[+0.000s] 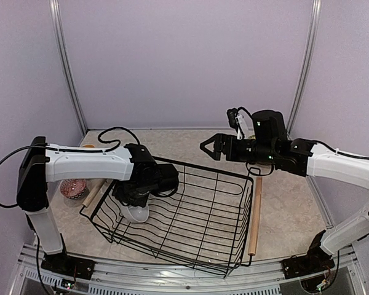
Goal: Unload the mixed dishes from the dish rack
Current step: Grab the bowl from the dish rack.
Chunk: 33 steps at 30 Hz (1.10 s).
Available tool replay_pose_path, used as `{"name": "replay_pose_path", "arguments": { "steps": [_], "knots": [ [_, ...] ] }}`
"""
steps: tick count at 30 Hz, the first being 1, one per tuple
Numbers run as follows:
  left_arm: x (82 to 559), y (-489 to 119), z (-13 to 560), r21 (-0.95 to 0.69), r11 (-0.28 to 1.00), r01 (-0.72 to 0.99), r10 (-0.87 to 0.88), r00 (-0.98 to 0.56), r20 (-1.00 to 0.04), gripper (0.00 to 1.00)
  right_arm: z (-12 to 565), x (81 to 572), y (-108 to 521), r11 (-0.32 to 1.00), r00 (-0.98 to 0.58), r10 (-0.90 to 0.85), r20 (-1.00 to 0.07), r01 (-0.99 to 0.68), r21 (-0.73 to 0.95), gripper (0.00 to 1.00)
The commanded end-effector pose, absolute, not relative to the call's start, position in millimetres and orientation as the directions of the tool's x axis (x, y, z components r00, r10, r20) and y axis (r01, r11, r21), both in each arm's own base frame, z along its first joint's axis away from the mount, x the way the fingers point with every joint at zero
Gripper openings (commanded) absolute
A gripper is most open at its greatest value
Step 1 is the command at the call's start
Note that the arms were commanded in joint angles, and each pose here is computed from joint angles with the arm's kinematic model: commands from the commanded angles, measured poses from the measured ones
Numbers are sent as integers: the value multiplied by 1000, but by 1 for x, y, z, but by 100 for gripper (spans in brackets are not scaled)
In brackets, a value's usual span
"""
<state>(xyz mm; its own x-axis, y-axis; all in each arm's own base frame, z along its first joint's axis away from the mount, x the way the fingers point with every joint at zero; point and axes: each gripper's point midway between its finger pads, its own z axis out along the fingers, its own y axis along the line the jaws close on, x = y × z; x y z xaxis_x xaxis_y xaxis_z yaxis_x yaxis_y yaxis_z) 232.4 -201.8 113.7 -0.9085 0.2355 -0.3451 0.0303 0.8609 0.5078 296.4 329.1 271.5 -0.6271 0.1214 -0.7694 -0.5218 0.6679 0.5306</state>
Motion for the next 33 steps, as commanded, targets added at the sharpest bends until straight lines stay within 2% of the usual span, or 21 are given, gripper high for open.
{"name": "replay_pose_path", "arguments": {
  "steps": [1, 11, 13, 18, 23, 28, 33],
  "knots": [
    [208, -158, 141, 668, 734, 120, 311, -934, -174, 15, 276, 294, 320, 675, -612, 140, -778, -516, 527, 100],
    [214, -178, 163, 556, 822, 122, 298, -925, -237, 0, 281, 292, 313, 688, -602, 153, -783, -504, 522, 100],
    [216, -180, 161, 509, 852, 123, 278, -930, -242, 0, 282, 293, 312, 689, -601, 155, -784, -504, 522, 100],
    [219, -195, 152, 226, 969, 96, 156, -951, -266, 0, 283, 292, 311, 691, -599, 157, -786, -502, 520, 100],
    [230, -212, 190, -46, 992, 116, 90, -920, -381, 0, 289, 292, 306, 700, -583, 163, -796, -500, 510, 100],
    [237, -231, 249, -291, 930, 226, 45, -854, -518, 0, 299, 293, 301, 710, -561, 166, -811, -503, 493, 100],
    [258, -188, 293, -336, 932, 133, -109, -783, -613, 0, 301, 291, 300, 708, -557, 169, -813, -506, 493, 100]
  ]
}}
